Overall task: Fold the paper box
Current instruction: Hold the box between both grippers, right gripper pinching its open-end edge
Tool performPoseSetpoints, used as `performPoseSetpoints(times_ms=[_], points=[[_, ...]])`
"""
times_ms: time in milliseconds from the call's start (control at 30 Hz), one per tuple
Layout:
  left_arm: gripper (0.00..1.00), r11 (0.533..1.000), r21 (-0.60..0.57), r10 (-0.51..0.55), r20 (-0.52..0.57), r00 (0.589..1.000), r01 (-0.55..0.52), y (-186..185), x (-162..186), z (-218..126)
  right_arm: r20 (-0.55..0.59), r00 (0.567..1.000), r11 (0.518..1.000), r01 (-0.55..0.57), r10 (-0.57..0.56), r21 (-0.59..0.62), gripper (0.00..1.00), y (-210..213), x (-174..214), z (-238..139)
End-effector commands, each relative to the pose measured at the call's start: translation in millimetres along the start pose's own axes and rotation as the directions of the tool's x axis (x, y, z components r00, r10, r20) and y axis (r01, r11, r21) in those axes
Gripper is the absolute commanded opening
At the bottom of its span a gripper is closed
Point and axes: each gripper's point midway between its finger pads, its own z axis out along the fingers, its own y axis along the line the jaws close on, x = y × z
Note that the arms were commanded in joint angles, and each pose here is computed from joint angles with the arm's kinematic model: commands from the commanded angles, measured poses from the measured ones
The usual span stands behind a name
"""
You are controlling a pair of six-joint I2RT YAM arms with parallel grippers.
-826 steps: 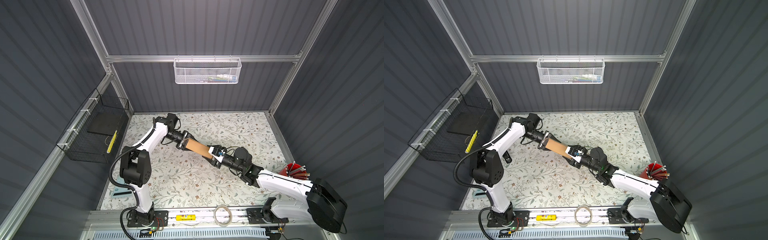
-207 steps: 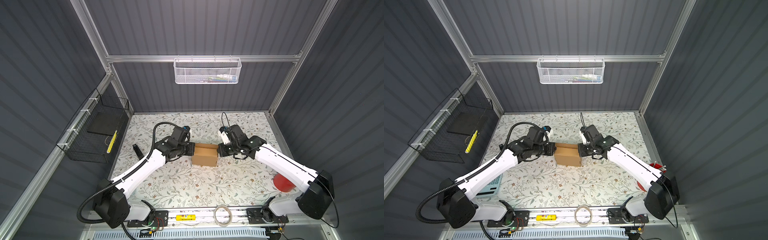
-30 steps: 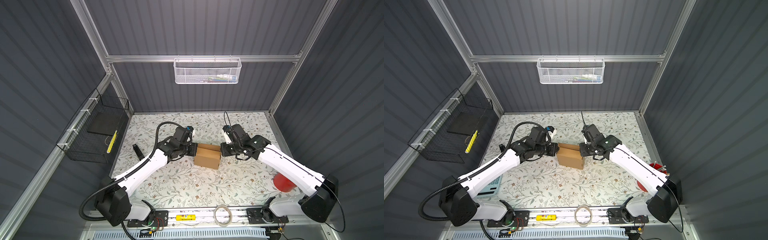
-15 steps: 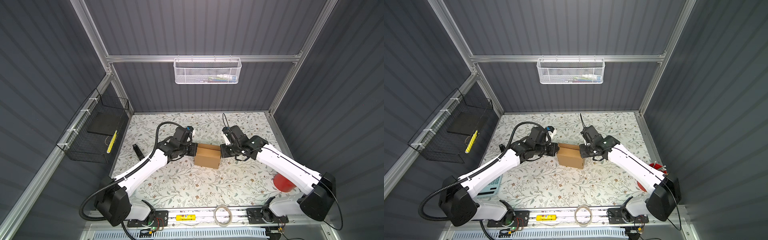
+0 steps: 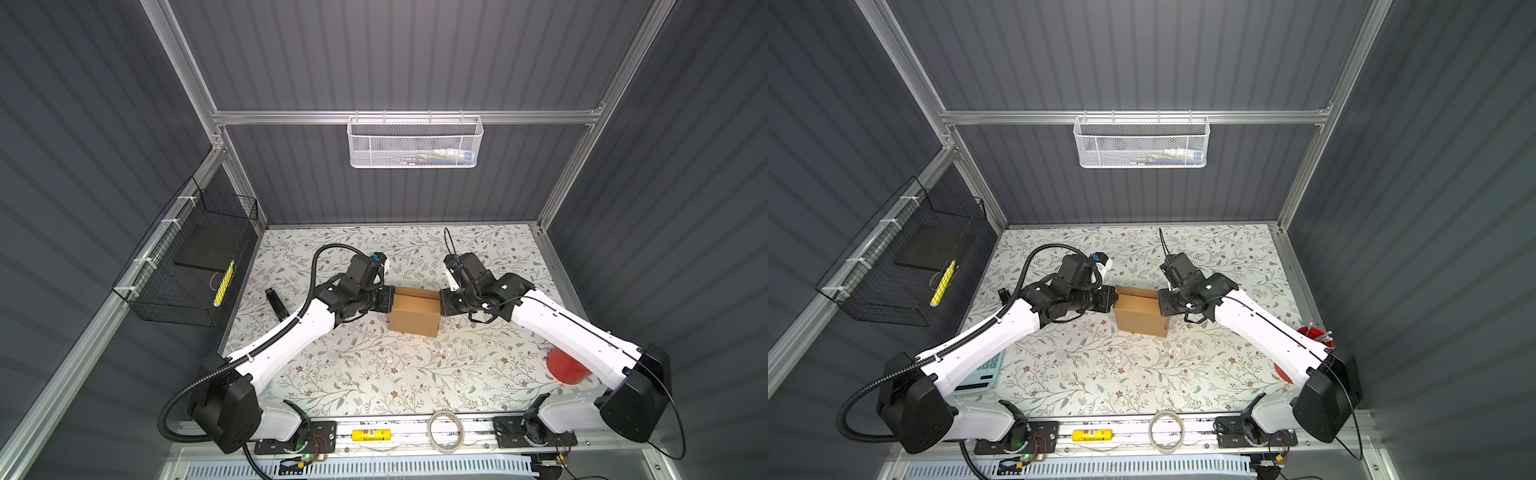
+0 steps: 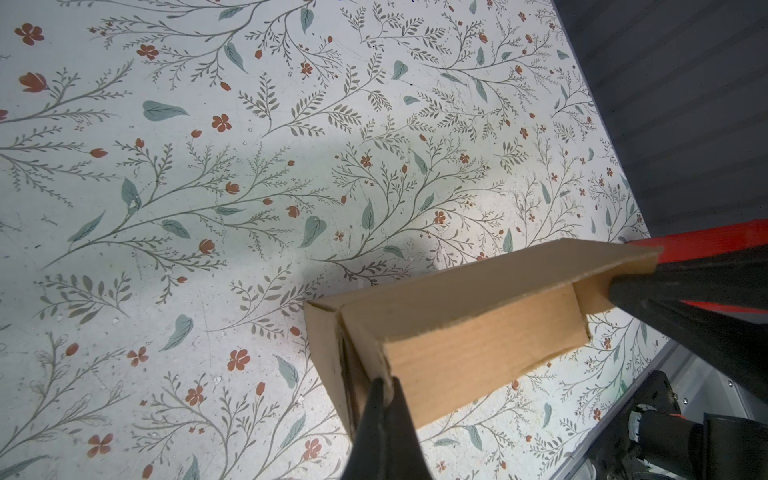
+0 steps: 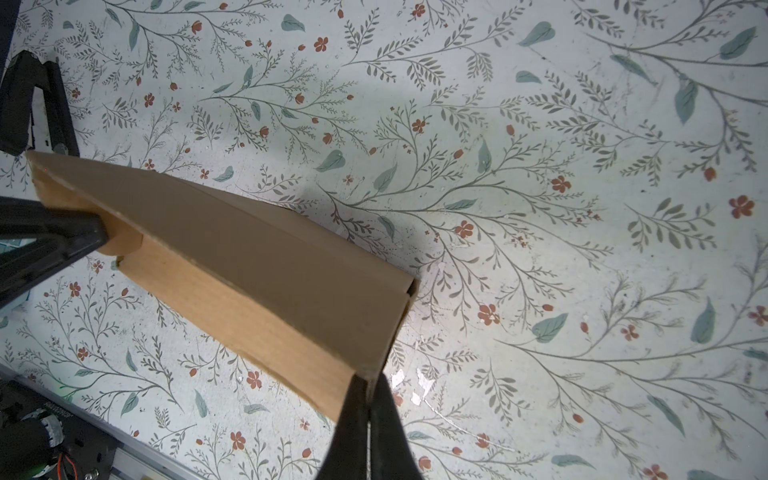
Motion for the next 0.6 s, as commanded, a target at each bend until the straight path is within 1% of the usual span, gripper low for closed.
performPoseSetpoints(times_ms=[0,567], points=[[0.00,0.998,-0.070,-0.004,-0.113,0.994,-0.004,17.0,34.6,2.6,-0.075,0.997,1.000,0.021,-0.019,0.018,0.05,-3.0,20.3,12.1],[0.00,0.981,-0.162,0.082,-0.147,0.986,-0.106,34.2,36.7,-4.1,-0.074,0.997,1.000,0.021,-0.019,0.020,0.05,-3.0,19.3,11.2]])
